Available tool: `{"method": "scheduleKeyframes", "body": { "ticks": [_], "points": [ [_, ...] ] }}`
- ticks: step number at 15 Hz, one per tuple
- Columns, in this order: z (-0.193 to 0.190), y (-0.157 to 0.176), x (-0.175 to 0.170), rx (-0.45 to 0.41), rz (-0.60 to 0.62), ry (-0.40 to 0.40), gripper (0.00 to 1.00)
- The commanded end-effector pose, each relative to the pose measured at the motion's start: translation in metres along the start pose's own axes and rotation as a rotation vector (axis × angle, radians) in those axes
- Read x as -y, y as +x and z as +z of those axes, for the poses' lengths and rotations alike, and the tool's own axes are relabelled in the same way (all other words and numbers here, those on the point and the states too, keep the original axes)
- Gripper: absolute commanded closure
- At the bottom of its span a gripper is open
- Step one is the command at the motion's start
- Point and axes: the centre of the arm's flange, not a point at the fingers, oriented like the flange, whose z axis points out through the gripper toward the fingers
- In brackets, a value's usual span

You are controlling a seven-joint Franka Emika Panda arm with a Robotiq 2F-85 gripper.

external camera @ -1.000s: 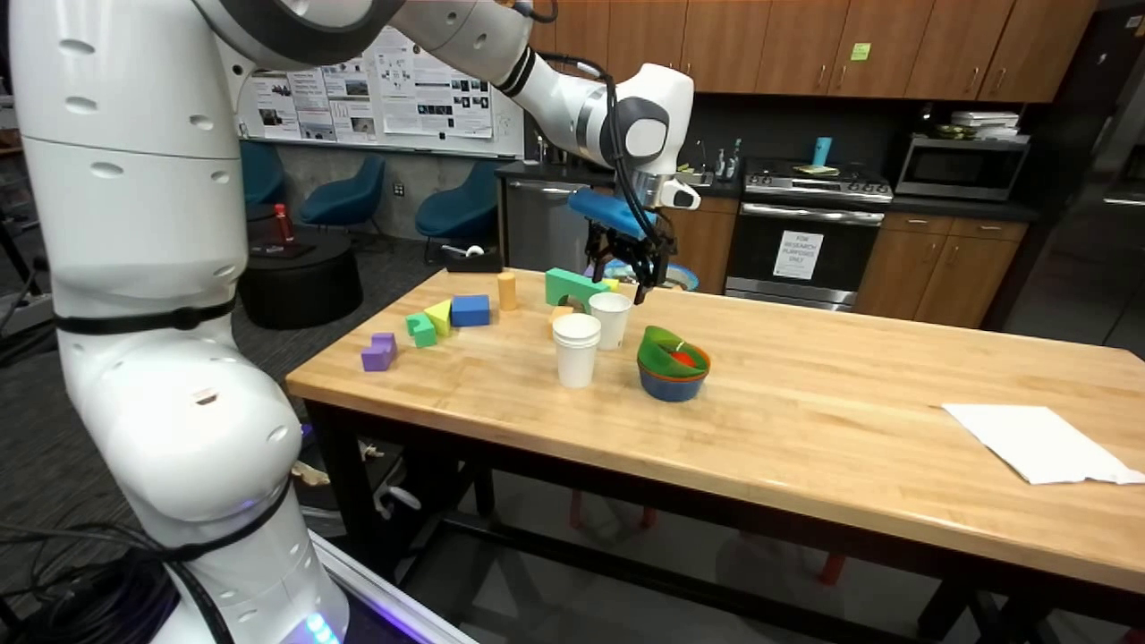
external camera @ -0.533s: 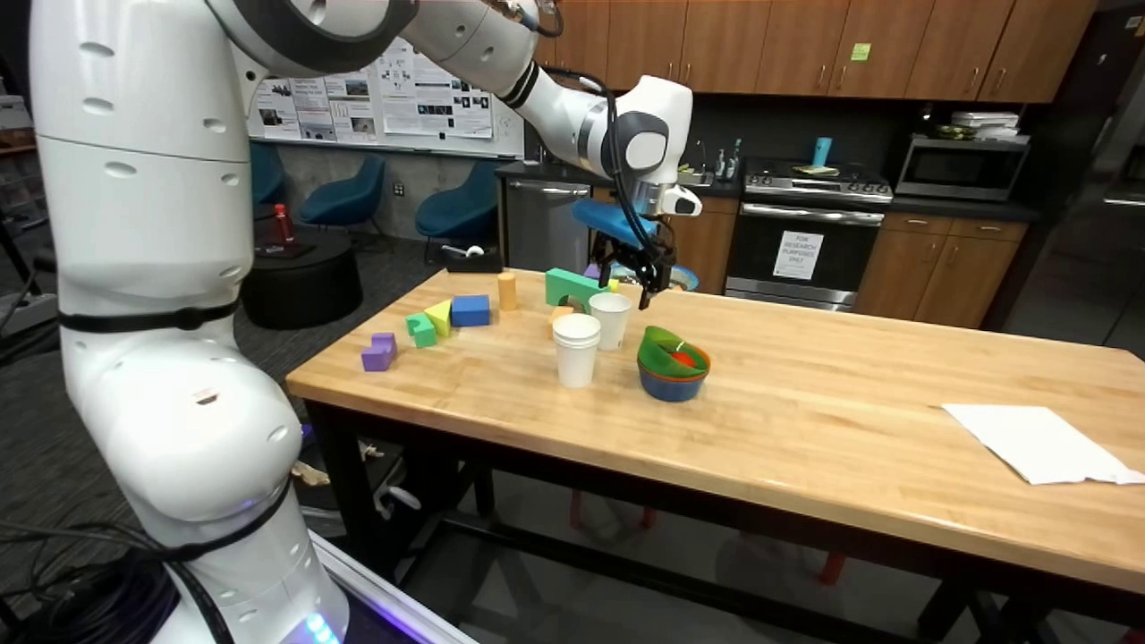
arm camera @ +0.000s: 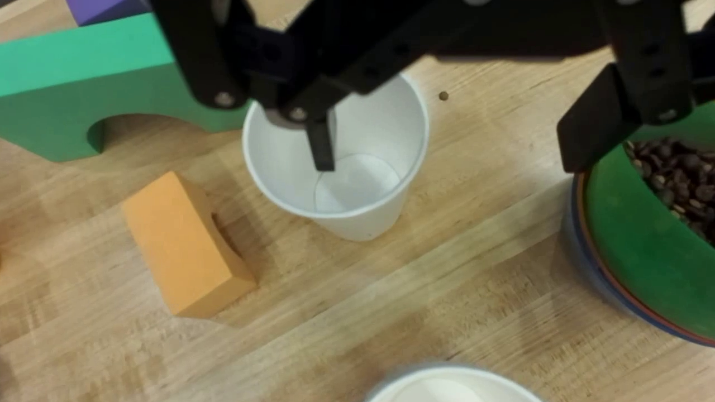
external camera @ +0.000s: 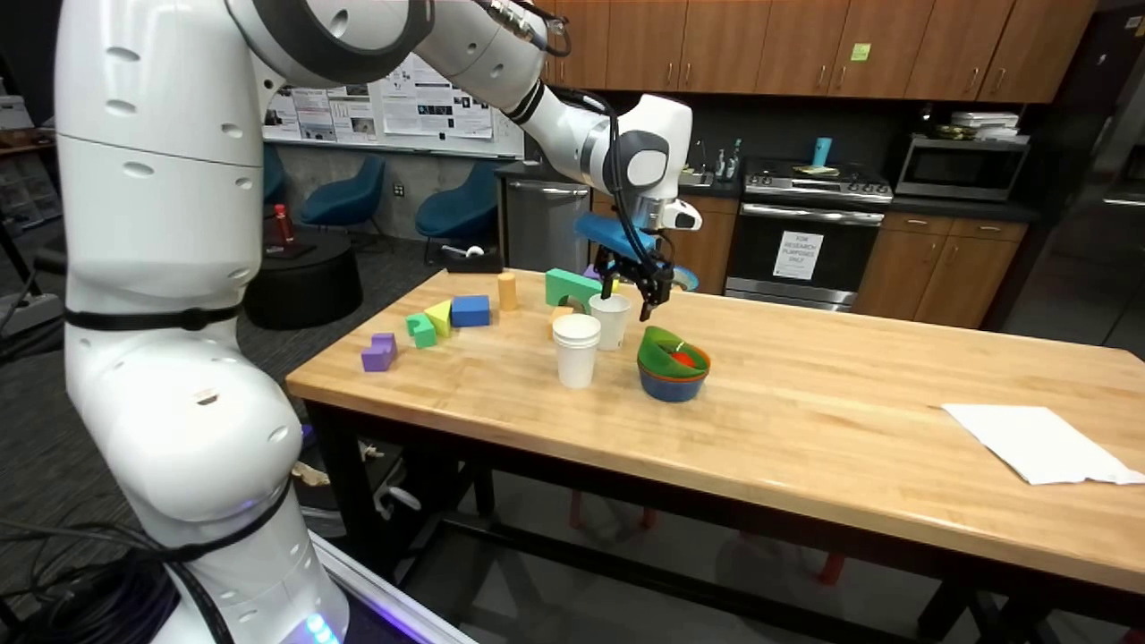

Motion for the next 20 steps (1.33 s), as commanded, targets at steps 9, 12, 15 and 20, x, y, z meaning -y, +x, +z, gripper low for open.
{"method": "scheduleKeyframes", "body": {
  "ticks": [9,12,15,20],
  "points": [
    [0.0030,0.0115,0.0039,-0.019,0.035,-0.007,0.08],
    [0.0058,0.0127,0.0056,-0.016,0.035,-0.010,0.14],
    [0.0079,0.0136,0.0068,-0.014,0.040,-0.011,0.22],
    [0.0084,0.0151,0.0067,-0.012,0.043,-0.014,0.47]
  ]
}}
